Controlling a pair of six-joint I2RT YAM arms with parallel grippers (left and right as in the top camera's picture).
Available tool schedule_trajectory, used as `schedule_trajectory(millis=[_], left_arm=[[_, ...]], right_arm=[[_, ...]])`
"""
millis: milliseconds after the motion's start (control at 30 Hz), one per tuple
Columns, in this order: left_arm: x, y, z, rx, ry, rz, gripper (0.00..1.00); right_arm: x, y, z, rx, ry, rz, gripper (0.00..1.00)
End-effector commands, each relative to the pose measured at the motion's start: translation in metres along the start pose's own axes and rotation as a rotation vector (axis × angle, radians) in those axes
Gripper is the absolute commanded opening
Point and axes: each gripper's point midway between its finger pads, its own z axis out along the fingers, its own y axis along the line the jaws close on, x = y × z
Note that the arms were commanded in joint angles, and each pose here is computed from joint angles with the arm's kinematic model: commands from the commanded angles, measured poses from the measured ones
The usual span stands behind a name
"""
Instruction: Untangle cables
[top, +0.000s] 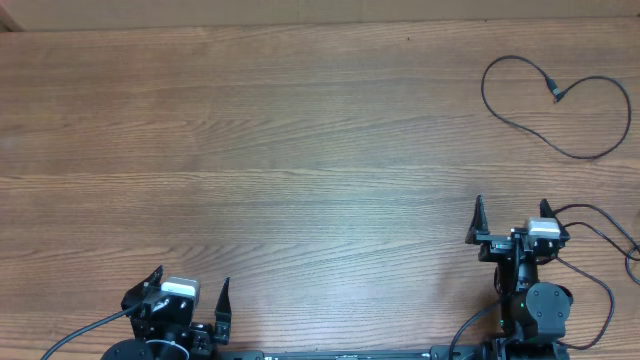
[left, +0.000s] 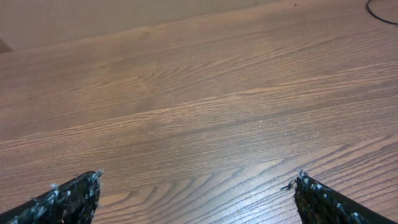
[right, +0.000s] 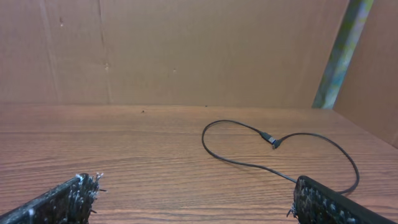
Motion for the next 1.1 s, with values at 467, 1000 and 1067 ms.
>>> schedule_trajectory(millis=[467,1000,1067], left_arm=[[-0.110,0.003,-0.013,-0.006,-0.490,0.031,1.00],[-0.117,-0.005,0.037,-0.028,-0.813,0.200,1.00],[-0.105,-0.005,0.049,-0.034,-0.786,0.224,1.00]], right_arm=[[0.002,0.000,0.000,-0.001,-0.003,-0.003,1.00],[0.002,0.000,0.000,-0.001,-0.003,-0.003,1.00],[0.002,0.000,0.000,-0.001,-0.003,-0.003,1.00]])
